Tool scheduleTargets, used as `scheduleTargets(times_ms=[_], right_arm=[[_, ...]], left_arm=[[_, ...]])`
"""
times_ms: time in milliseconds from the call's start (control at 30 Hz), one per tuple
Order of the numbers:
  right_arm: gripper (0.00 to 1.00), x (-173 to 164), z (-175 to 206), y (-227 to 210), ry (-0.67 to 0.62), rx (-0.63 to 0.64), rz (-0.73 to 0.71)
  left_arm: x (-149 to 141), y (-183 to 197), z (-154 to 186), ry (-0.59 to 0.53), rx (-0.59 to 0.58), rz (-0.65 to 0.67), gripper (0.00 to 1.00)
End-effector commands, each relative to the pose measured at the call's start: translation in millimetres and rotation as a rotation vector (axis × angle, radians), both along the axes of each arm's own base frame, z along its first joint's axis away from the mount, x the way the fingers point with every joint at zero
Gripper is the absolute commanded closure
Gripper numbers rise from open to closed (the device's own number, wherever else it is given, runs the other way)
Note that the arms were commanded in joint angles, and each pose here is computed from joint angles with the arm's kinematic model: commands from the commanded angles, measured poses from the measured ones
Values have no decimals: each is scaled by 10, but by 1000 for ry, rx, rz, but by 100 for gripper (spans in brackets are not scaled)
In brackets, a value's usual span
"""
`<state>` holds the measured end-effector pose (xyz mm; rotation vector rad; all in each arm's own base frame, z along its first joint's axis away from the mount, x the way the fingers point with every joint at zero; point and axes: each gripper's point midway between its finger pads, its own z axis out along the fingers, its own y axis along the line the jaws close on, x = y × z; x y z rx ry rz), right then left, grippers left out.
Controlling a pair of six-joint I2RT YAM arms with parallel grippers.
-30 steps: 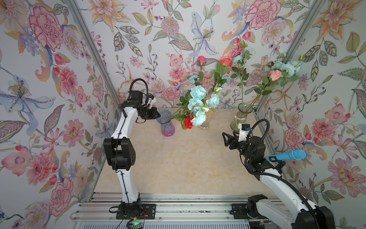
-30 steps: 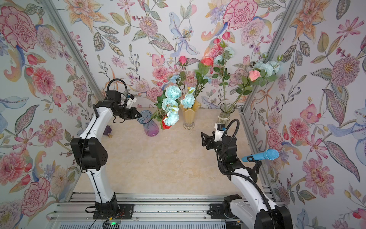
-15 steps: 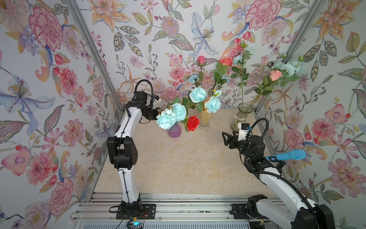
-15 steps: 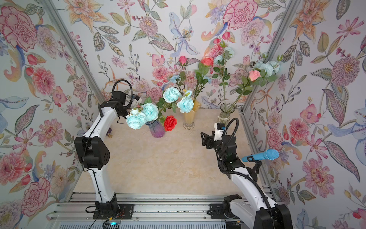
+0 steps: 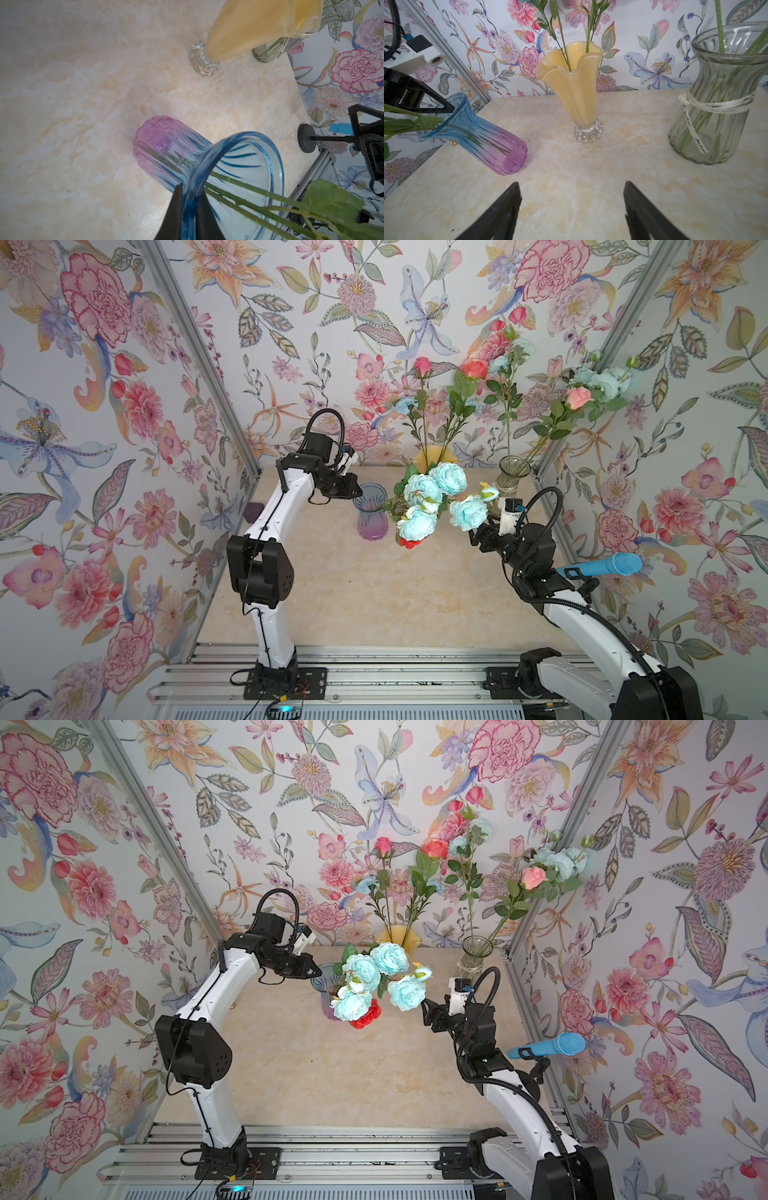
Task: Pick out blue flowers from the vase
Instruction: Move the vase to the center of the board.
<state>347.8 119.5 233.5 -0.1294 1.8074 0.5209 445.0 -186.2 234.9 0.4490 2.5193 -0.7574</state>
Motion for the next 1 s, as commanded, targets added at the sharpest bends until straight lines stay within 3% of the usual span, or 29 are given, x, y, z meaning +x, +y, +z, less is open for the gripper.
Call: scheduleTargets(times_ms=[0,233,400,633,967], right_arm=[[21,40,141,-4,-14,21,1],[21,49,142,-1,-11,23,3],[21,55,135,-4,-7,25,2],[20,61,125,-14,-2,28,2],[20,64,124,-20,1,31,1]], left_arm=[[-179,-194,678,-132,-101,-21,100],[-457,-450,587,-104,-75,-56,100],[-612,-573,425,-67,-127,-50,100],[-797,-663,293,-22,-71,-51,100],[-659,-687,222,-10,-30,-43,100]])
